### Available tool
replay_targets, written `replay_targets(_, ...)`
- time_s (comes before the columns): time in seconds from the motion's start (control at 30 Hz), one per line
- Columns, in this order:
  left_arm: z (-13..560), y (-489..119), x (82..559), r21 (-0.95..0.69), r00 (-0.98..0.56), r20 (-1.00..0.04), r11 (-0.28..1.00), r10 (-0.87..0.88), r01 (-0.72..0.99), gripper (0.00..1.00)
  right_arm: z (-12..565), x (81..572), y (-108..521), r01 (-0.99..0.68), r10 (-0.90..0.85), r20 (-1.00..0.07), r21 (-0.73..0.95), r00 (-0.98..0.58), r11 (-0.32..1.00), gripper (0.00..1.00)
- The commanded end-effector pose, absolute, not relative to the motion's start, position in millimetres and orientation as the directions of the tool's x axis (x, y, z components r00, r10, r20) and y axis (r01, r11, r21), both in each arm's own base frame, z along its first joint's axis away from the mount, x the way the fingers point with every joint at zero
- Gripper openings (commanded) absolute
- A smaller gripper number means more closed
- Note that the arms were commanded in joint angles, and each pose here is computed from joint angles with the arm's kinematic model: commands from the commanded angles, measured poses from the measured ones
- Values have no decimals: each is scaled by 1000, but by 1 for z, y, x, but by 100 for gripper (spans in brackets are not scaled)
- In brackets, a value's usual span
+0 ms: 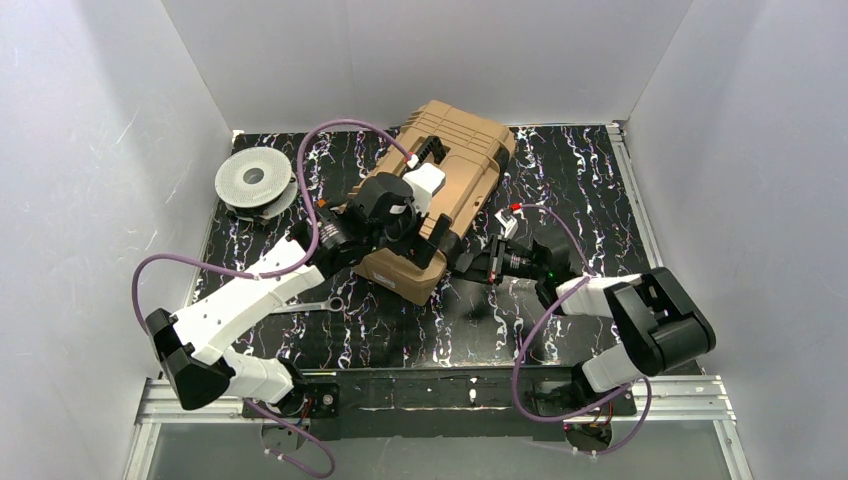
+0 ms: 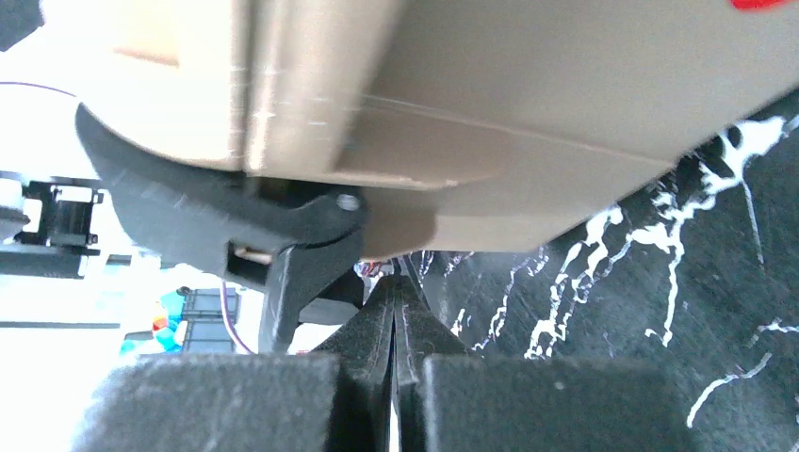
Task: Pack the tool kit
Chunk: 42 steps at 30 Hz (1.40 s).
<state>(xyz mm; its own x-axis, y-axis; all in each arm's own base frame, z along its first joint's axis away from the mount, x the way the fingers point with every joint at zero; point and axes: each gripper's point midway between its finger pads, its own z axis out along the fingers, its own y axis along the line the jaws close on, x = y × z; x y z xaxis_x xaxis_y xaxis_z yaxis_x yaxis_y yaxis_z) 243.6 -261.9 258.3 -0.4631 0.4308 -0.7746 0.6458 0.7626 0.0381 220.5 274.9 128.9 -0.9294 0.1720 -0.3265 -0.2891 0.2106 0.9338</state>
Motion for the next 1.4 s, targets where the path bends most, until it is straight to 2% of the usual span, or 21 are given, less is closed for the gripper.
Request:
replay_targets(0.0, 276, -267, 247, 40, -434, -789, 740, 436, 671, 98, 163, 221, 276, -449, 175, -477, 876, -861, 178, 1)
replay_targets(0.23, 276, -284, 257, 67, -402, -797, 726, 452, 684, 98, 158, 228, 273, -422, 161, -476, 861, -864, 283, 1)
replay_targets(0.43, 253, -282, 272, 269, -371, -714, 721, 595, 638, 98, 153, 233, 268, -372, 167, -453, 854, -876, 364, 1)
replay_targets(0.63, 247, -288, 275, 301, -370, -696, 718, 615, 627, 98, 156, 235, 269, -369, 165, -457, 845, -874, 388, 1)
replay_targets(0.97, 223, -249, 294, 501, -448, -566, 721, 692, 479, 98, 161, 234, 266, -366, 164, -473, 822, -866, 436, 1)
replay_targets(1.03, 220, -246, 294, 505, -469, -555, 726, 687, 466, 98, 161, 234, 264, -358, 163, -474, 813, -865, 460, 1)
replay_targets(1.13, 217, -243, 292, 458, -504, -578, 766, 642, 451, 98, 156, 238, 254, -301, 167, -468, 763, -868, 573, 1)
replay_targets(1.23, 218, -243, 289, 393, -520, -609, 797, 599, 458, 98, 151, 240, 239, -208, 191, -448, 698, -874, 685, 1)
replay_targets(1.37, 214, -247, 285, 344, -531, -620, 808, 577, 478, 96, 143, 243, 231, -49, 257, -375, 642, -891, 765, 1)
